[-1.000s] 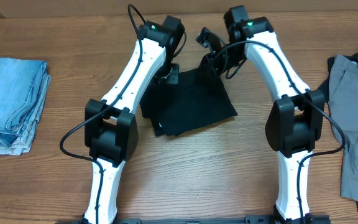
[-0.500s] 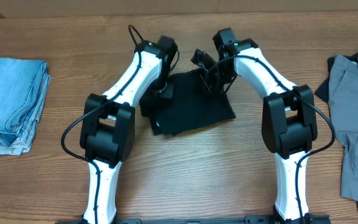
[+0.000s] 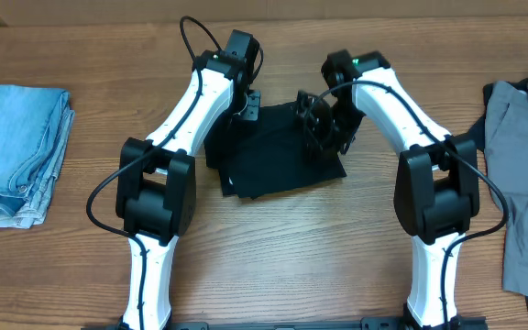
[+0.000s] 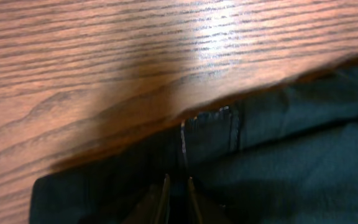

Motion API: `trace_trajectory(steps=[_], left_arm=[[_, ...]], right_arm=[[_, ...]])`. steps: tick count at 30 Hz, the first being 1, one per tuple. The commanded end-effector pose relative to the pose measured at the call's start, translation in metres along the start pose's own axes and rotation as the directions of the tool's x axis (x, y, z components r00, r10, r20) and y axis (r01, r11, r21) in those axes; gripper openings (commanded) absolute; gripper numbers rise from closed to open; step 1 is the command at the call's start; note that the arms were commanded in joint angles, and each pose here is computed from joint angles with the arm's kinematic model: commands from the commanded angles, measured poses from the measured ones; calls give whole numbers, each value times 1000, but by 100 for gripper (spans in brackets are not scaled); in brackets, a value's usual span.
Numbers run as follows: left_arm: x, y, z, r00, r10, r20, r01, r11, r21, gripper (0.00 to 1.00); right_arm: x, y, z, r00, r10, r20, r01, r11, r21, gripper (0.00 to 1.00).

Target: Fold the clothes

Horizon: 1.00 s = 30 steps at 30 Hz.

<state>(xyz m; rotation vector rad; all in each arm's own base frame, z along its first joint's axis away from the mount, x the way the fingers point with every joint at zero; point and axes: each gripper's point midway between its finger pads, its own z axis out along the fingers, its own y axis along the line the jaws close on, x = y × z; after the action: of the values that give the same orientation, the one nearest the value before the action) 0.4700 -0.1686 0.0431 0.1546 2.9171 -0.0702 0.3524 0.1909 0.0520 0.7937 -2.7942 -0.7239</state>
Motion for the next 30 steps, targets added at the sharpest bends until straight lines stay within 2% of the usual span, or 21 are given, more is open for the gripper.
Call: trace_trajectory(steps=[1, 3, 5, 7, 9, 10, 12, 13, 14, 15, 17, 18, 19, 21, 24, 26, 30], left_arm=[[4, 2, 7, 1000, 7, -5, -7, 1000, 6, 14], [-1, 0, 5, 999, 30, 13, -30, 999, 10, 10], [-20, -3, -21, 998, 31, 56, -32, 999, 19, 4], [-48, -9, -71, 990, 27, 138, -33, 999, 36, 5], [-68, -12, -126, 974, 19, 227, -32, 998, 54, 10], [-72, -8, -148, 968, -10, 251, -6, 998, 63, 17], [-62, 10, -166, 970, -117, 212, 103, 992, 76, 40], [-55, 16, -164, 974, -143, 175, 129, 988, 88, 60], [-47, 21, -162, 979, -161, 127, 146, 982, 117, 76], [-39, 26, -159, 981, -182, 67, 168, 970, 174, 97], [-30, 23, -162, 988, -152, -6, 146, 934, 327, 100], [-25, 21, -164, 990, -133, -37, 137, 908, 397, 100], [-18, 27, -161, 987, -142, -78, 161, 895, 416, 100], [-6, 35, -142, 975, -159, -156, 209, 893, 399, 100], [21, 25, -104, 960, -86, -268, 204, 869, 451, 100], [38, 29, -74, 946, -68, -318, 212, 871, 444, 100], [54, 31, -33, 941, -57, -334, 210, 872, 442, 100]], right_arm=[[5, -14, 16, 1000, -3, 20, 2, 1000, 17, 4], [2, -15, 18, 999, -8, 37, 7, 1000, 13, 4], [-5, -4, 7, 998, -12, 55, 13, 1000, -20, 4], [-17, 12, -22, 996, -23, 89, 27, 999, -38, 4], [-24, 21, -55, 993, 6, 118, -2, 1000, -26, 4], [-26, 22, -78, 989, 39, 143, -38, 999, -15, 4], [-22, 5, -115, 975, 121, 189, -128, 991, 26, 9], [-17, -14, -128, 962, 177, 209, -194, 979, 68, 11], [-10, -34, -138, 946, 235, 225, -263, 959, 106, 15], [4, -66, -151, 919, 306, 248, -349, 924, 154, 31], [26, -111, -173, 871, 392, 296, -453, 875, 173, 63], [38, -134, -185, 839, 432, 331, -503, 848, 169, 85], [46, -152, -195, 810, 457, 368, -539, 827, 159, 100], [64, -187, -214, 746, 500, 440, -607, 782, 139, 100], [89, -218, -232, 677, 547, 492, -673, 731, 113, 100], [102, -228, -237, 649, 569, 505, -698, 709, 100, 100], [111, -237, -242, 626, 581, 520, -717, 691, 92, 100]])
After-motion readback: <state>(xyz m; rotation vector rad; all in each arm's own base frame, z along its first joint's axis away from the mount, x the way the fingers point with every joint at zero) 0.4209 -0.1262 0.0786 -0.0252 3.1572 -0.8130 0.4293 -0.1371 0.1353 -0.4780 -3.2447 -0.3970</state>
